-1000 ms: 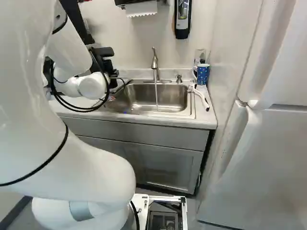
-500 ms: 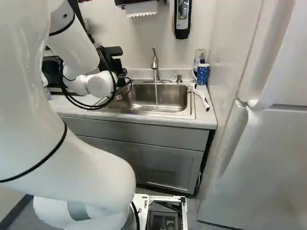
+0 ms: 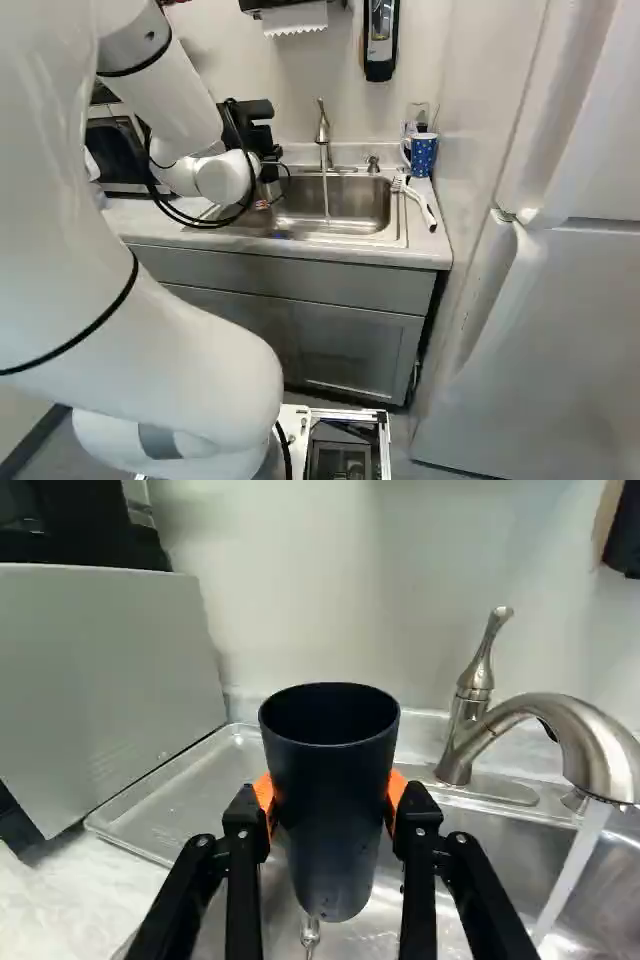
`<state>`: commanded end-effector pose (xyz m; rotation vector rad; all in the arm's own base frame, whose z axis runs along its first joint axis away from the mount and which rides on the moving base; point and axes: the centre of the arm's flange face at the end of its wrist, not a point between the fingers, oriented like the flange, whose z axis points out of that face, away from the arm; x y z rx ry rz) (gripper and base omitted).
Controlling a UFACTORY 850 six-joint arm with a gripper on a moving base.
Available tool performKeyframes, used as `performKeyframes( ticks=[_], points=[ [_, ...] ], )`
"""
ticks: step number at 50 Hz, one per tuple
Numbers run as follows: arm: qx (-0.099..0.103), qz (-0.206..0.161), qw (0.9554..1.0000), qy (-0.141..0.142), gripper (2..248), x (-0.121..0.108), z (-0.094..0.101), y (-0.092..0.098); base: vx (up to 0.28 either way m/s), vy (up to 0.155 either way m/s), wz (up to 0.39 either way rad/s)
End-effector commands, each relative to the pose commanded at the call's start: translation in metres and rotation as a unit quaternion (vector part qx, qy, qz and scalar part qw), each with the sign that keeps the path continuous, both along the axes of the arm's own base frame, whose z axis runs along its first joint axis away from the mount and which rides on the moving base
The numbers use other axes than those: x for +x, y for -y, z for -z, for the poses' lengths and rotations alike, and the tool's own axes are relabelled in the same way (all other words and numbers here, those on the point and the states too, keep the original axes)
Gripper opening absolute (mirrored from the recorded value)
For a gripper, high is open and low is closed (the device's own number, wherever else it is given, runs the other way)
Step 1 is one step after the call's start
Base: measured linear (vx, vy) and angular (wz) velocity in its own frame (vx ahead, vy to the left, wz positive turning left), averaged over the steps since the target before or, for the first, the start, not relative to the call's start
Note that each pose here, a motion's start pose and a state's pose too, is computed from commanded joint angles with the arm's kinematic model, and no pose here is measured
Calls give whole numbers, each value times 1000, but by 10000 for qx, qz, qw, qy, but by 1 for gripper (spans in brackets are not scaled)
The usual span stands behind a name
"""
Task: Rinse the cup and place it in the tray
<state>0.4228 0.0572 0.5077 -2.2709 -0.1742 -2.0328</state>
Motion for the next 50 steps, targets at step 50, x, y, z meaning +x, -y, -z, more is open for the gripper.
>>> performKeyframes(
  ticks=[50],
  points=[
    [-6,796,9966,-202,124,-4,45,68,0,0,0]
  ],
)
